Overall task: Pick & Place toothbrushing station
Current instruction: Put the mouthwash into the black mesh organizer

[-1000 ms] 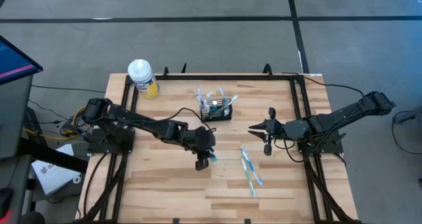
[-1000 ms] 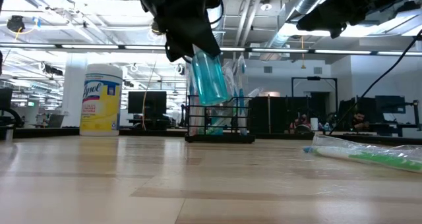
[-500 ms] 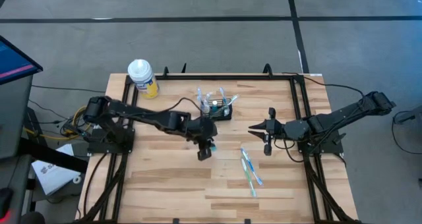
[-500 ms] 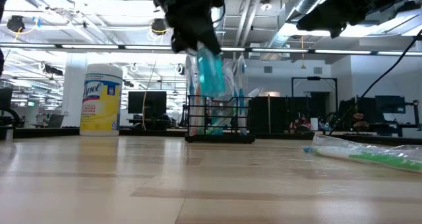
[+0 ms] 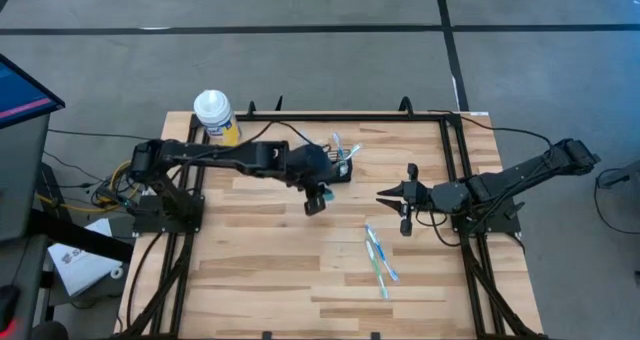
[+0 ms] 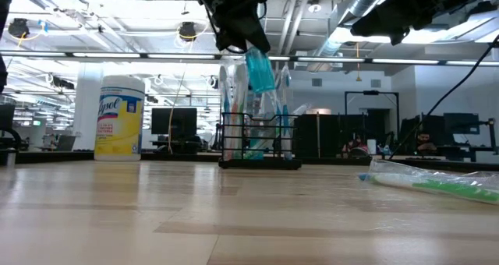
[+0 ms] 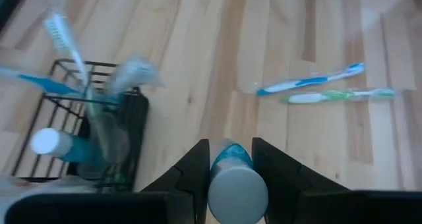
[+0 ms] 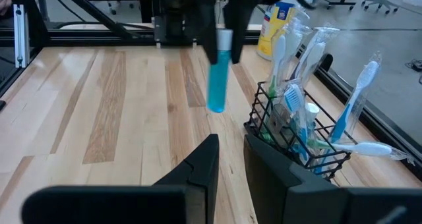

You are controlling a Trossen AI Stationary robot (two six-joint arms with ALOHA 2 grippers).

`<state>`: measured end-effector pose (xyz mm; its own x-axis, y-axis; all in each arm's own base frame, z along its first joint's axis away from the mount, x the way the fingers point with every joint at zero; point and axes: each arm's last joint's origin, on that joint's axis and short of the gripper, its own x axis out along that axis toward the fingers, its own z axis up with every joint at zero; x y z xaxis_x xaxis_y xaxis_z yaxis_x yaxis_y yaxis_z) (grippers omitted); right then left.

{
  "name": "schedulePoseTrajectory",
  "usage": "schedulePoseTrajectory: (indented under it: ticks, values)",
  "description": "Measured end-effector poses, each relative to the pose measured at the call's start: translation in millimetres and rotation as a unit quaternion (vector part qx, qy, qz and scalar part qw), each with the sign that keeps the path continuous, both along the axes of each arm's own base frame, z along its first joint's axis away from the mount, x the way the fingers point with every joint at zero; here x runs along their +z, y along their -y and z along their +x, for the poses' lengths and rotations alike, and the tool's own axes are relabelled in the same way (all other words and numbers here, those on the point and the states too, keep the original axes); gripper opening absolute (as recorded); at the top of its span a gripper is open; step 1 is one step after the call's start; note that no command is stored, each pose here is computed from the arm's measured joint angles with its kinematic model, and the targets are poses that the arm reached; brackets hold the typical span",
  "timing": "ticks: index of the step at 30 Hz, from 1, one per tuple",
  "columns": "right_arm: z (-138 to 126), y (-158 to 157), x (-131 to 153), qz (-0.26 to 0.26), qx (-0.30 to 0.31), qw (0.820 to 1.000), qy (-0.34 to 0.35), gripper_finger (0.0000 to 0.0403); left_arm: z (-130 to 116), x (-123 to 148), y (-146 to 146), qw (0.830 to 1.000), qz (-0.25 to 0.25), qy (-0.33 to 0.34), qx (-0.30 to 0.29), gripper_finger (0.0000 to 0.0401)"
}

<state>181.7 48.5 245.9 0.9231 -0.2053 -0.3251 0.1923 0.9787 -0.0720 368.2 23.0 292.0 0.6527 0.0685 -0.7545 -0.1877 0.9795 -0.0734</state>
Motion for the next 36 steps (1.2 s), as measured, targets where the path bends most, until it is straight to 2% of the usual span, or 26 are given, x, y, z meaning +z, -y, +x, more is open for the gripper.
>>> schedulePoseTrajectory:
  ticks: [12, 19, 24, 36]
  values:
    - [0, 0, 0, -0.001, 0.001, 1.0, 0.0, 0.0063, -3, 2, -35, 0.999, 0.028, 0.0, 0.016, 0.0086]
    - [0, 0, 0, -0.001, 0.0, 1.0, 0.0, 0.0063, -2, 5, -50, 0.998, 0.036, 0.022, 0.035, 0.0086]
    - [0, 0, 0, -0.001, 0.0, 1.0, 0.0, 0.0063, -3, 6, -60, 0.997, 0.063, 0.028, 0.022, 0.0086]
    - [0, 0, 0, -0.001, 0.0, 1.0, 0.0, 0.0063, -8, 9, -87, 0.996, 0.07, 0.042, 0.042, 0.0086]
